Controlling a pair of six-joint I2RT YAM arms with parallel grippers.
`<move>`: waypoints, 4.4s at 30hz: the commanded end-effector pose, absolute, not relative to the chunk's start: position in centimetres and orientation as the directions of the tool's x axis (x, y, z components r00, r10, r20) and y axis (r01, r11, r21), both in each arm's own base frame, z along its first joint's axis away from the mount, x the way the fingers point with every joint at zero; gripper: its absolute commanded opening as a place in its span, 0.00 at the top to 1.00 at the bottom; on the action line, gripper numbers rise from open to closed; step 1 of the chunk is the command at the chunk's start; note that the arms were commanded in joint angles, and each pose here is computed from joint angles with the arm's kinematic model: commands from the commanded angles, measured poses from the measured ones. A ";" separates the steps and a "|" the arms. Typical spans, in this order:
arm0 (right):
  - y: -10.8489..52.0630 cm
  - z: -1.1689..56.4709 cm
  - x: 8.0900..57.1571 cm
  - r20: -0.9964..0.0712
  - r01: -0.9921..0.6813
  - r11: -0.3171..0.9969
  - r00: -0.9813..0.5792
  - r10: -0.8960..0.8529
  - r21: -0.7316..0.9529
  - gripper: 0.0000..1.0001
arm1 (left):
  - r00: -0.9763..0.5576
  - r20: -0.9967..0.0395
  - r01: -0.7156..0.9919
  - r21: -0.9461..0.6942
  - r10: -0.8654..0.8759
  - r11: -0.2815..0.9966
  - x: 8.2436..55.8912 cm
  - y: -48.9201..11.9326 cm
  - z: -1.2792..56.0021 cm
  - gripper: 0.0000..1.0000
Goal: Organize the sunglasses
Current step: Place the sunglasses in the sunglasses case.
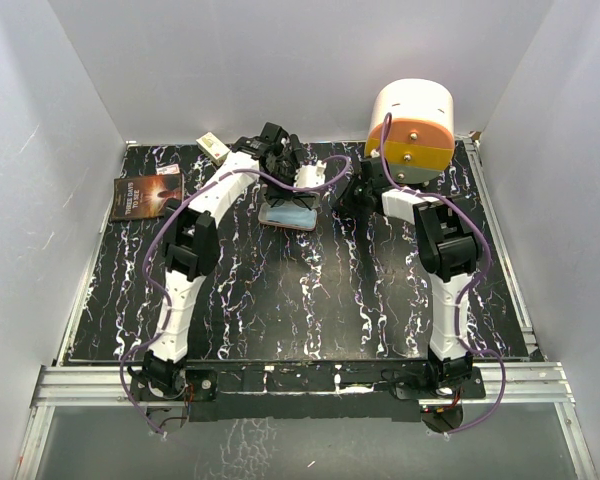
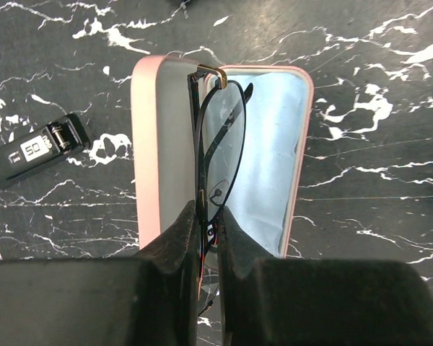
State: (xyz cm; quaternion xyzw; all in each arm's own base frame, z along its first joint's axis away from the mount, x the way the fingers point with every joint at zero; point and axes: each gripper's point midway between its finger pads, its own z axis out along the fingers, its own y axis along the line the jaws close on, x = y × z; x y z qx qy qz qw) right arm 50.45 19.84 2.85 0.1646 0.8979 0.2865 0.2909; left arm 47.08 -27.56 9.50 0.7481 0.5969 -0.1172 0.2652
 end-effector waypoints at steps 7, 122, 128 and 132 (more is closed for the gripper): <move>21.0 4.5 53.5 -0.485 0.027 0.739 -0.738 0.469 0.673 0.92 | 0.286 -0.528 0.958 0.158 0.799 -0.238 44.2 -28.5 9.0 1.00; 24.5 5.3 52.7 -0.408 -0.092 0.578 -0.796 0.446 0.811 0.78 | 0.117 -0.407 0.978 0.207 0.906 -0.033 46.3 -25.2 7.0 0.45; 24.6 5.2 52.5 -0.406 -0.090 0.578 -0.798 0.446 0.811 0.76 | 0.105 -0.426 0.979 0.201 0.899 -0.020 45.5 -25.2 7.3 0.34; 24.5 5.3 52.5 -0.405 -0.089 0.577 -0.798 0.447 0.812 0.75 | 0.096 -0.424 0.980 0.198 0.901 -0.011 45.2 -25.0 7.3 0.33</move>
